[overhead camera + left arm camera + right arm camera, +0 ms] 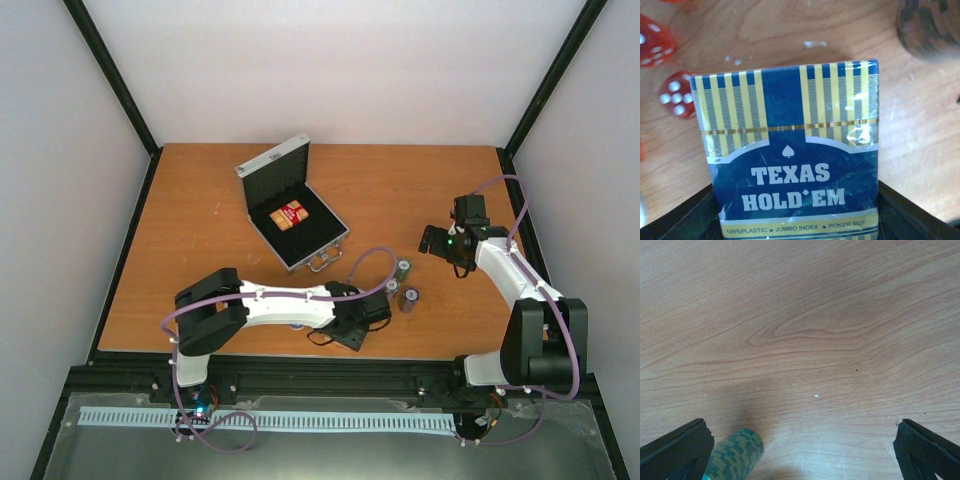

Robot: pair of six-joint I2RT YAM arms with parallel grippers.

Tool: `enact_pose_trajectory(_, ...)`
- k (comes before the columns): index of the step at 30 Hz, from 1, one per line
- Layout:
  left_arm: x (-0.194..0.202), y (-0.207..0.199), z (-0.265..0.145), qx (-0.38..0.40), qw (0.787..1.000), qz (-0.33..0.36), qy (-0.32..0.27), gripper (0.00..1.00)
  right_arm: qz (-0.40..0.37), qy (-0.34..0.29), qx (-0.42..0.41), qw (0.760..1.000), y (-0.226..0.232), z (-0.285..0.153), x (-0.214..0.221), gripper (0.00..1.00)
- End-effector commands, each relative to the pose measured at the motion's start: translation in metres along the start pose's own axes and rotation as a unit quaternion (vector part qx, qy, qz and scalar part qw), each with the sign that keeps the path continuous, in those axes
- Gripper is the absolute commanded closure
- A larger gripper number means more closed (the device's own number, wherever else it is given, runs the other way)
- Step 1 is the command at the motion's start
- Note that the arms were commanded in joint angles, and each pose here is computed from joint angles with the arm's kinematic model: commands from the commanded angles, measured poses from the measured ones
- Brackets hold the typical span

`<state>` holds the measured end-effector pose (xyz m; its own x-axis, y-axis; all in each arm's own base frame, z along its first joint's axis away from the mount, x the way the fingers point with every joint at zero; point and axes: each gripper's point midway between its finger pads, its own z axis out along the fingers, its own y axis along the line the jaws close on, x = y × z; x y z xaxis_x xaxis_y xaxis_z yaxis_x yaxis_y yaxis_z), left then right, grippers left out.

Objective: Pack up texas hold em set

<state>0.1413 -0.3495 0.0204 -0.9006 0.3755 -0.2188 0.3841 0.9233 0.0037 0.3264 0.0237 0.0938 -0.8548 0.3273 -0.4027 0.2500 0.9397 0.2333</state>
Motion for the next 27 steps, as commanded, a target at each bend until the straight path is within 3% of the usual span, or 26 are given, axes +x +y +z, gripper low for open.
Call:
enact_pose_trajectory(1,-0.002,0.011,-0.044,0.005,0.999,0.051,-0.005,0.40,0.004,0.001,0.001,1.000,-0.002,0.004,-0.001,0.00)
enact_pose_trajectory(3,-0.008,0.012,-0.066,0.018,0.997,0.070,-0.023,0.35,0.006,-0.001,0.000,1.000,-0.001,0.002,-0.003,0.00)
enact_pose_trajectory(9,-0.038,0.029,-0.119,0.026,0.983,0.150,-0.100,0.32,0.007,-0.011,-0.002,1.000,0.004,-0.004,-0.014,0.00)
enact_pose_trajectory(16,-0.132,0.107,-0.136,-0.010,0.968,0.174,-0.182,0.35,0.014,-0.010,-0.010,1.000,0.011,-0.002,-0.028,0.00)
enact_pose_trajectory(20,-0.182,0.134,-0.128,-0.019,0.958,0.187,-0.215,0.36,0.010,-0.002,-0.002,1.000,0.011,0.006,-0.033,0.00)
enact_pose_trajectory(27,-0.242,0.157,-0.072,-0.007,0.954,0.222,-0.202,0.37,-0.004,0.001,0.020,1.000,0.006,0.018,-0.042,0.00)
